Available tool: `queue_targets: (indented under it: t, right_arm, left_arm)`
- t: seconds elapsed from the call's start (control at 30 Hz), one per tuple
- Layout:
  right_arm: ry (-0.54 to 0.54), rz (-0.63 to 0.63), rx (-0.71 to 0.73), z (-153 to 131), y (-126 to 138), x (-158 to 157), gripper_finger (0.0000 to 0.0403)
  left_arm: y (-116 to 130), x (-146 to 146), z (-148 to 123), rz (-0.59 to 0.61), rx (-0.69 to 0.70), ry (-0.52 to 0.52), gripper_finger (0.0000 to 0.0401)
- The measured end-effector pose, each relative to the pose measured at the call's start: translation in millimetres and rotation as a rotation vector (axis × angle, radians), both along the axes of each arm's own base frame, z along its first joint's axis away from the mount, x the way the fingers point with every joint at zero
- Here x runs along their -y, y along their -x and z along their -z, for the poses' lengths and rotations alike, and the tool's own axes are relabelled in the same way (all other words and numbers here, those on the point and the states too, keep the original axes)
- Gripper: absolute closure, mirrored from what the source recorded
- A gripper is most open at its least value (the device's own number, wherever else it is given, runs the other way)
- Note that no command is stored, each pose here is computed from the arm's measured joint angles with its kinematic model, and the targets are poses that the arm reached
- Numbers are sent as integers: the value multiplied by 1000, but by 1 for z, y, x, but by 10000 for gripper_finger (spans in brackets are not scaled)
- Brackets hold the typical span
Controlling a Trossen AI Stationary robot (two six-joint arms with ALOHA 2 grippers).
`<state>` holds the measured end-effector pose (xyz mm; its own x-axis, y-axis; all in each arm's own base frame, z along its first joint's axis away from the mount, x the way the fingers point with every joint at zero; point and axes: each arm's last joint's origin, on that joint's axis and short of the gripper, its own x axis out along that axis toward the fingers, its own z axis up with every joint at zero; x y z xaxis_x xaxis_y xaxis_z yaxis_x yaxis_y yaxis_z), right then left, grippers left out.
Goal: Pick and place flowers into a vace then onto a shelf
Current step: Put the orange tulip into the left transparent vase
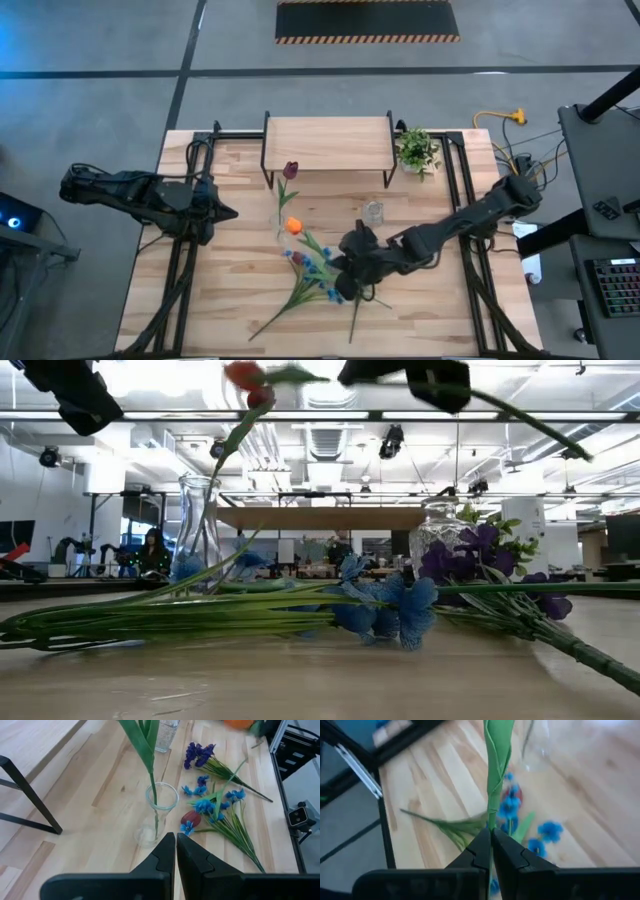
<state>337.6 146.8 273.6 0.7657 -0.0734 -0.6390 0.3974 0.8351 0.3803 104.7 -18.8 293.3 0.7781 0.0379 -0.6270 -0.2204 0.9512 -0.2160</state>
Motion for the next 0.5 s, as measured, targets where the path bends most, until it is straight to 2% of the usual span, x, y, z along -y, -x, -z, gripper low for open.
queue_targets:
  t: [0.27,0.5]
  right_arm:
    - [185,-58,247,-23,-11,-3,395]
    - [375,-19,384,-23,-32,6,395]
  left_arm:
    - [0,0,0,-16,6,-12,401]
    - [0,-1,-1,-17,10,-10,401]
